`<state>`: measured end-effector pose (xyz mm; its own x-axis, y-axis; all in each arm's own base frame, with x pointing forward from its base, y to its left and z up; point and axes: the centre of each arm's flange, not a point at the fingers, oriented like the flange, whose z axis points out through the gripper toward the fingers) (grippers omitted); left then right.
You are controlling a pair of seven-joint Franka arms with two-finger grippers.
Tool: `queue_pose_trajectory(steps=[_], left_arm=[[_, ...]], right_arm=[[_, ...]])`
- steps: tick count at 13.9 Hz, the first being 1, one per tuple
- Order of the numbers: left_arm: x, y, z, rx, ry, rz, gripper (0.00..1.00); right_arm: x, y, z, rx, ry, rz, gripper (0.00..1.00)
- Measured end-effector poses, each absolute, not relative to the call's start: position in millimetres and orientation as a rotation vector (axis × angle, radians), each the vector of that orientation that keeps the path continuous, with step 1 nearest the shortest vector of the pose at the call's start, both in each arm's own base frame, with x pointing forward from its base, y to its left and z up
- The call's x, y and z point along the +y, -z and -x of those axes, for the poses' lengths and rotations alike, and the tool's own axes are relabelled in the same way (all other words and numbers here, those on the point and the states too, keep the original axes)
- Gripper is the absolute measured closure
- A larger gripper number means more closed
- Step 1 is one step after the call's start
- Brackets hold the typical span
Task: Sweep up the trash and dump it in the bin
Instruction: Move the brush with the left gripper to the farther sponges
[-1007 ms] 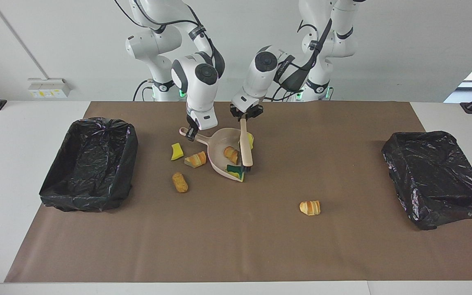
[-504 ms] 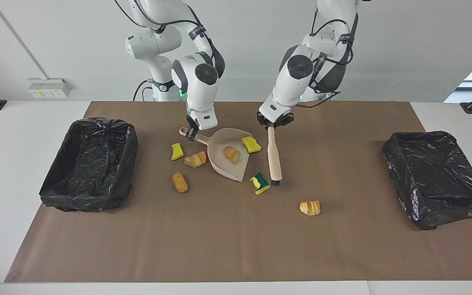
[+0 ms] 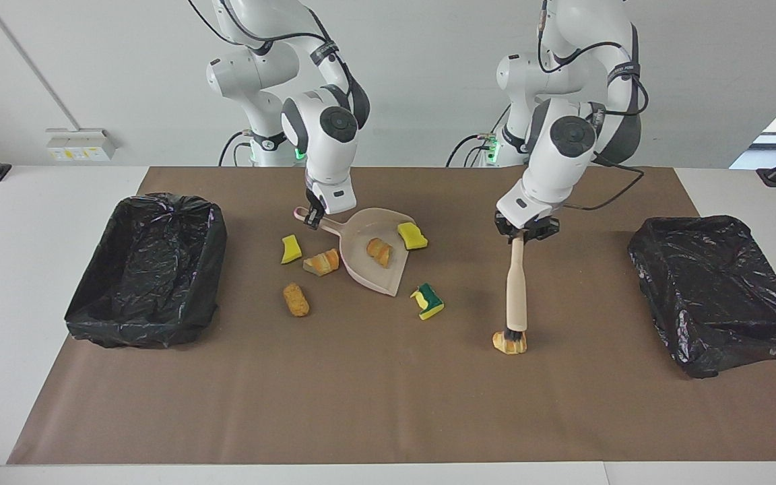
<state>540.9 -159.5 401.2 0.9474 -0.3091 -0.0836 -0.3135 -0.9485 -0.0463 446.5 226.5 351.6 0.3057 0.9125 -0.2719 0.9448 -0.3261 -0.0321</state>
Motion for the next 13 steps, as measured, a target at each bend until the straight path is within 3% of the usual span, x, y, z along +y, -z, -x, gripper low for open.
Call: queue_pose_trajectory(steps=[6,10,13], left_arm=[[-135.0,-359.0,-606.4,0.504,-0.099,3.016,0.72],[-143.9,-339.6,-608.4,0.689,-0.148,2.989,0.72],[-184.8,-338.9,-591.4,0.818,-0.213,2.966,0.72]], right_arm=[[226.9,-348.1,-446.9,1.740,0.369,-2.429,0.68],[228.9,-347.2,-447.6,1.745,0.355,-2.427,0.68],[228.9,-347.2,-447.6,1.745,0.355,-2.427,0.68]])
